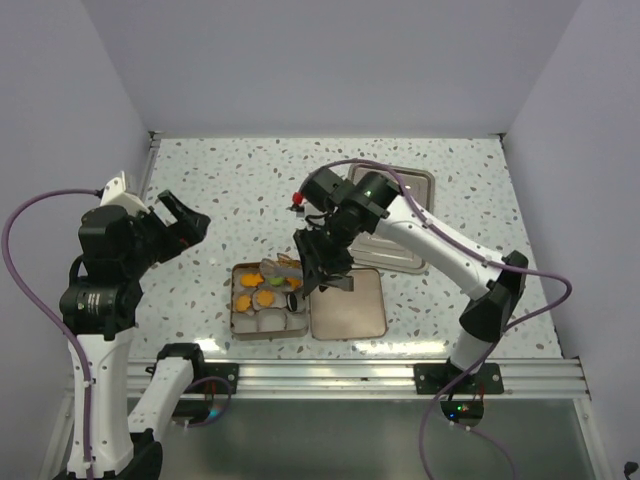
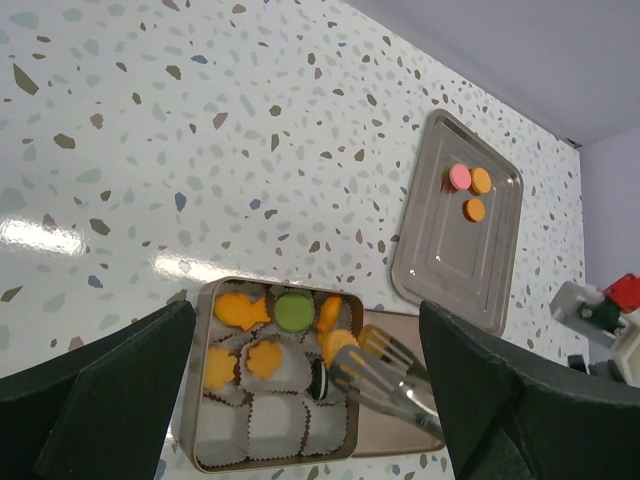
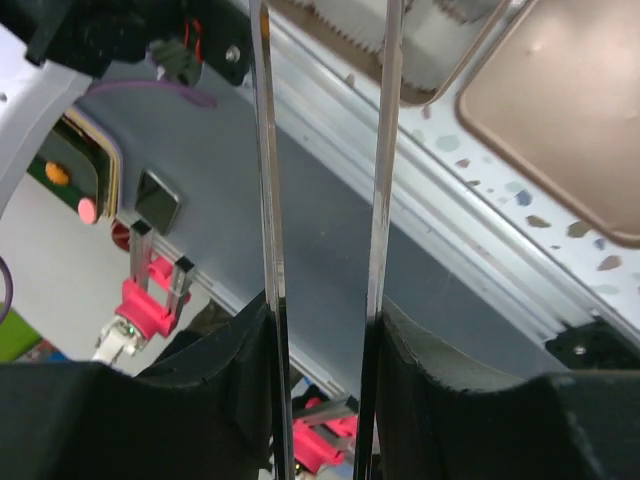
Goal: Pack the cookies
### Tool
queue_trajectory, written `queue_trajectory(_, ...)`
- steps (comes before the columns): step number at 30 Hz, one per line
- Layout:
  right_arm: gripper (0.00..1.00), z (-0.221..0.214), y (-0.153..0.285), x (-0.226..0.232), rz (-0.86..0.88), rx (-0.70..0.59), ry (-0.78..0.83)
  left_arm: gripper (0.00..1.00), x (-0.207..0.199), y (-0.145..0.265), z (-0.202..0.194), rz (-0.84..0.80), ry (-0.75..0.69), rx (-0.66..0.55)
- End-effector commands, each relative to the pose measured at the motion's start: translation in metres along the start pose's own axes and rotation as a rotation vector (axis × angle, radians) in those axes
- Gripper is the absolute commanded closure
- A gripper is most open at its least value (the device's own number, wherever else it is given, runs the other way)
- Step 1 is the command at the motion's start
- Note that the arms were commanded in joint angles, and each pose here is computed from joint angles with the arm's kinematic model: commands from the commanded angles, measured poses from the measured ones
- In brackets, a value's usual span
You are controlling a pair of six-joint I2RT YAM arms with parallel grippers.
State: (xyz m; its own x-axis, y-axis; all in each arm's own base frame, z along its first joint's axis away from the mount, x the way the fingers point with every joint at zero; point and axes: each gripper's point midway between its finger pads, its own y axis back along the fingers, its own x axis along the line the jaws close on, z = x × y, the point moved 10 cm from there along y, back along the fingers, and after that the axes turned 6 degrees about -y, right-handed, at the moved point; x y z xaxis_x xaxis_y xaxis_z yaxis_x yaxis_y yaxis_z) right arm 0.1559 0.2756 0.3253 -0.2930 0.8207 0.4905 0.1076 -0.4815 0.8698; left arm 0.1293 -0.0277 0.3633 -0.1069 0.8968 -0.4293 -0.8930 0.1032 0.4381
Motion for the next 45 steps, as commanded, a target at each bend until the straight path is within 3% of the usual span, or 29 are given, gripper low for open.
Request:
queue_trajectory(1,0.69,-0.022,-0.005,0.020,0.087,0.110,-0.019,0.00,-0.005,-0.002,0.006,-0.038,0.004,-0.034)
queue_trajectory(9,0.69,-0.057,-0.055,0.050,0.072,0.259,0.057,0.00,-0.004,0.004,0.003,-0.024,0.009,-0.041)
queue_trajectory(18,0.69,-0.049,-0.083,0.064,0.099,0.287,0.050,0.00,-0.002,0.011,0.000,-0.009,0.011,-0.044)
queue_trajectory(29,0.69,-0.035,-0.098,0.077,0.112,0.285,0.046,0.00,-0.003,0.014,0.004,-0.005,-0.003,-0.051)
queue_trajectory(36,0.58,-0.035,-0.096,0.076,0.096,0.285,0.041,0.00,-0.003,0.016,0.004,-0.001,-0.012,-0.053)
queue_trajectory(45,0.54,-0.026,-0.082,0.078,0.087,0.237,0.034,0.00,-0.003,0.020,0.005,0.000,-0.018,-0.057)
